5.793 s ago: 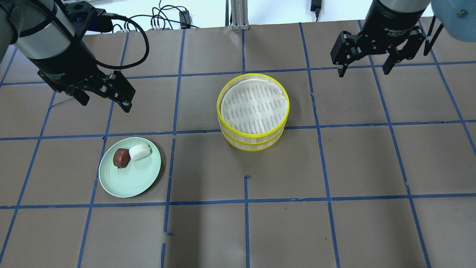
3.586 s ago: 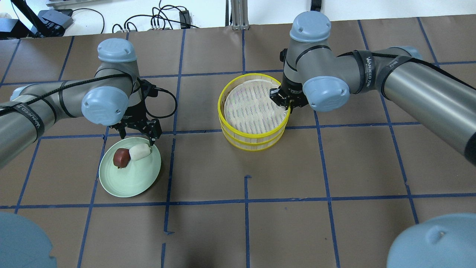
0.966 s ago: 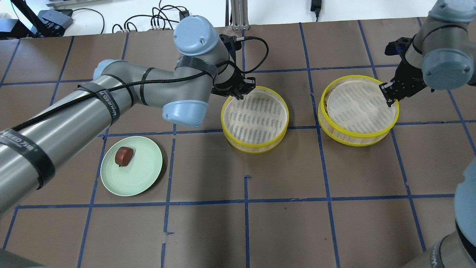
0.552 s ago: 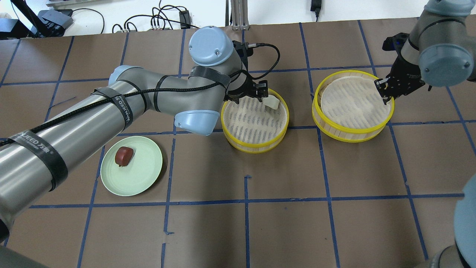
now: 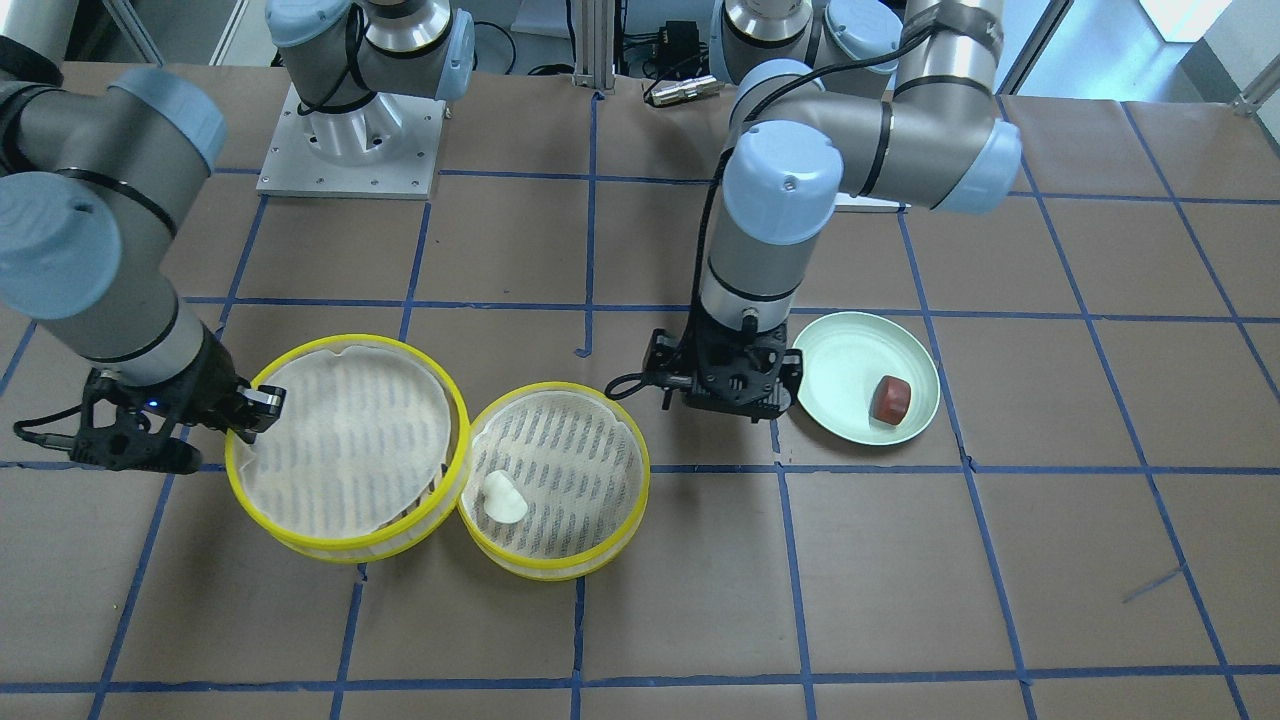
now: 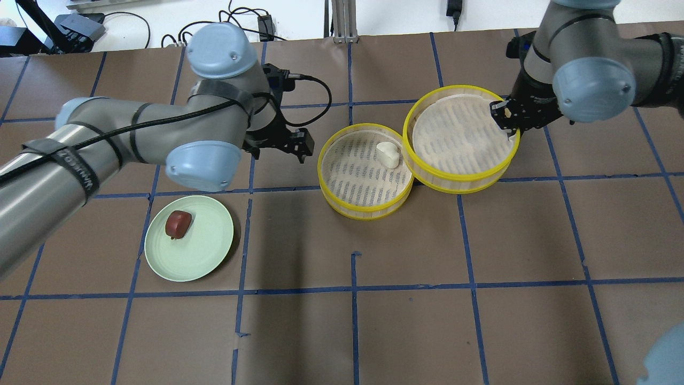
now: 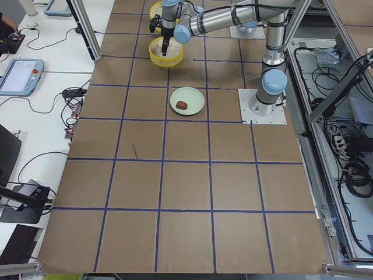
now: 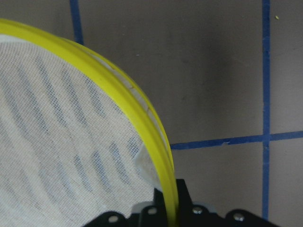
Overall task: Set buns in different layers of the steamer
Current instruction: 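Lift the top tier onto the bottom tier with right while left returns to plate, then grasp the brown bun with the left gripper while right holds the stacked tier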
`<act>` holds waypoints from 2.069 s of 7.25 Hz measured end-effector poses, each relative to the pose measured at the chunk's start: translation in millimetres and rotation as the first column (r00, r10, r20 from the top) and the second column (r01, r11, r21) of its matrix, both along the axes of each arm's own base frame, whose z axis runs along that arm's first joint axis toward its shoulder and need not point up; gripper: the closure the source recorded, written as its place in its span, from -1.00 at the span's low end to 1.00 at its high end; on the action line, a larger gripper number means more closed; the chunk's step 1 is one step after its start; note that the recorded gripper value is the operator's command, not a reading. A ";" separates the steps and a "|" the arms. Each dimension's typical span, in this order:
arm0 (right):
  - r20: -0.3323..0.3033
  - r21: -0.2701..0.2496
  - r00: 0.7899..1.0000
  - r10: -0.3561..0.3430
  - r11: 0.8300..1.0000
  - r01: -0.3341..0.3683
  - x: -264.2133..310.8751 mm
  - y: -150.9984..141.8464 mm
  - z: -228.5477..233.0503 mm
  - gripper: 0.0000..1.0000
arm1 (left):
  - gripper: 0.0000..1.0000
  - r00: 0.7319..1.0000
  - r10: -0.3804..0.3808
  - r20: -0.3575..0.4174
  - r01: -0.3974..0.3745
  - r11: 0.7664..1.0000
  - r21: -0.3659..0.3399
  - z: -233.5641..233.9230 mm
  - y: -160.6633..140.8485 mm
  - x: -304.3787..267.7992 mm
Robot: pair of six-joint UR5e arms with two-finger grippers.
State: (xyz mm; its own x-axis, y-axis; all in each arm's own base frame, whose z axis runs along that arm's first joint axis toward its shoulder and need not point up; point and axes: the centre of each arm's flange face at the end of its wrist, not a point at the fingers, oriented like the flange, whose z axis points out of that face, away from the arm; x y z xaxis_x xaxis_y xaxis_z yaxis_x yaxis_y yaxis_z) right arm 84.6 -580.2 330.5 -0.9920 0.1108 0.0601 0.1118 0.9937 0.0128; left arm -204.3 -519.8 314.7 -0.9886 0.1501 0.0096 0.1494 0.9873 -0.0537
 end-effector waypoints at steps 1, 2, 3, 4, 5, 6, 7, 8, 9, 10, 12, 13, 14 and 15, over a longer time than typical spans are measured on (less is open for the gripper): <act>0.000 -0.015 0.998 -0.061 0.998 0.061 44.3 6.4 3.1 0.78 | -1.00 1.000 0.004 0.012 -0.005 0.997 0.072 -14.0 19.2 43.7; 0.002 -0.024 0.994 -0.111 0.994 0.111 86.0 14.8 1.3 0.78 | -1.00 1.000 0.013 0.024 -0.016 0.989 0.147 -40.0 37.8 79.3; 0.001 -0.024 0.990 -0.143 0.989 0.143 119.0 23.1 -4.8 0.78 | -0.95 0.998 0.019 0.065 -0.032 0.978 0.205 -62.1 50.9 105.0; 0.005 -0.014 0.987 -0.162 0.987 0.162 143.9 30.3 -13.0 0.78 | -0.94 0.992 0.016 0.122 -0.045 0.970 0.240 -75.3 56.7 121.5; 0.012 -0.007 0.986 -0.163 0.987 0.163 159.2 34.0 -20.5 0.78 | -0.94 0.988 0.010 0.156 -0.051 0.964 0.260 -85.7 56.8 129.9; 0.016 -0.010 0.987 -0.162 0.987 0.162 162.0 32.7 -24.5 0.78 | -0.96 0.983 0.003 0.182 -0.052 0.963 0.266 -96.9 51.4 135.1; 0.018 -0.010 0.987 -0.161 0.987 0.161 158.6 30.1 -27.3 0.78 | -0.96 0.977 -0.005 0.214 -0.052 0.965 0.255 -107.4 42.4 140.5; 0.020 -0.010 0.986 -0.167 0.986 0.167 156.2 28.8 -30.2 0.78 | -0.96 0.970 -0.022 0.241 -0.038 0.970 0.240 -114.1 30.1 145.9; 0.023 -0.006 0.984 -0.175 0.985 0.175 155.5 28.5 -34.3 0.76 | -0.96 0.967 -0.045 0.251 -0.016 0.971 0.237 -117.8 20.1 151.5; 0.025 0.002 0.983 -0.181 0.984 0.181 155.8 28.4 -40.9 0.75 | -0.89 0.966 -0.059 0.252 -0.004 0.970 0.244 -122.2 15.3 157.4; 0.028 0.010 0.982 -0.187 0.982 0.187 156.3 27.2 -49.3 0.66 | 0.09 0.963 -0.071 0.260 0.001 0.966 0.260 -129.5 11.9 164.0; 0.028 0.011 0.982 -0.187 0.982 0.187 156.3 27.2 -50.4 0.63 | 0.86 0.957 -0.080 0.280 0.002 0.963 0.270 -131.4 13.0 166.7; 0.027 0.010 0.982 -0.186 0.983 0.186 156.2 27.3 -50.6 -0.06 | 1.00 0.952 -0.082 0.294 -0.002 0.961 0.275 -130.6 14.7 168.1; 0.023 0.008 0.982 -0.186 0.983 0.186 155.8 27.2 -50.6 -0.96 | 1.00 0.952 -0.079 0.297 -0.005 0.962 0.271 -127.2 15.9 168.6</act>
